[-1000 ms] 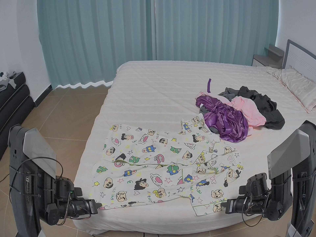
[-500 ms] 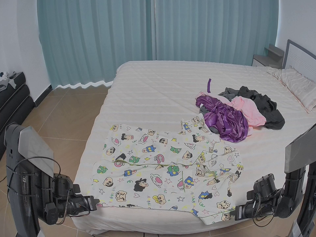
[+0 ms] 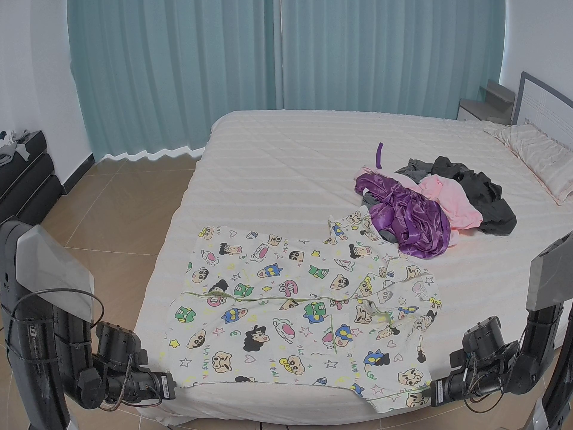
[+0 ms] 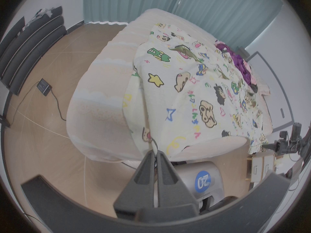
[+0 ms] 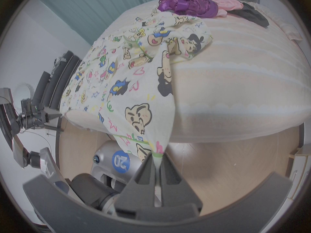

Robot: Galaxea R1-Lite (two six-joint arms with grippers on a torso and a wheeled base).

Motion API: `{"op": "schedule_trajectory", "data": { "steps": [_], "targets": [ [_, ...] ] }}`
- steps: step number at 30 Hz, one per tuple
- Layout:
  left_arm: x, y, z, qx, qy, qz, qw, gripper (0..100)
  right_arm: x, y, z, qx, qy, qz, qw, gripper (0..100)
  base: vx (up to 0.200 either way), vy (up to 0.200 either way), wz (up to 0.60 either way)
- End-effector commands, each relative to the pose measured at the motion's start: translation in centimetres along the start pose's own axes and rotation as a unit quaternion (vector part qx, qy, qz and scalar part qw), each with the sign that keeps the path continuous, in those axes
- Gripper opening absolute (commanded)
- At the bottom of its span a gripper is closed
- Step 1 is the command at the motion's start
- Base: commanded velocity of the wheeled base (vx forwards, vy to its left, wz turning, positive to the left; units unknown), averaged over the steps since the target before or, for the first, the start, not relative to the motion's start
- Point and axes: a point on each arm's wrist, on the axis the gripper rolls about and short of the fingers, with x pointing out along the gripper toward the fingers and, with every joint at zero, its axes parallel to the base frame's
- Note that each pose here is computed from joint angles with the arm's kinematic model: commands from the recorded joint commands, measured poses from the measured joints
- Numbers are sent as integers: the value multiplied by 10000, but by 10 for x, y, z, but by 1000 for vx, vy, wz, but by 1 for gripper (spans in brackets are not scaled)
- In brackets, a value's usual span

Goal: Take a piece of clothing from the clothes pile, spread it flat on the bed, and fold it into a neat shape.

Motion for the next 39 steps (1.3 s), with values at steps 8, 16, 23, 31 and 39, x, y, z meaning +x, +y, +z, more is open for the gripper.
{"op": "schedule_trajectory", "data": {
  "steps": [8, 16, 23, 31, 39],
  "targets": [
    [-8, -1, -2, 164, -45, 306, 9994, 0, -3, -1, -12, -149, 427, -109, 9989, 0, 0, 0, 0],
    [-7, 0, -3, 138, -4, 300, 9995, 0, -2, 6, -19, -365, 681, -75, 9970, 100, 0, 0, 0],
    [-11, 2, 2, 15, -129, 175, 9998, 0, -7, 8, -16, -330, 488, -48, 9982, 100, 0, 0, 0],
    [-29, 3, 17, -128, -686, -41, 9976, 0, -37, 14, 2, 94, -593, 317, 9977, 100, 0, 0, 0],
    [-49, 2, 31, -167, -1259, -378, 9912, 0, -52, 16, 12, 491, -1194, 565, 9900, 100, 0, 0, 0]
  ]
}}
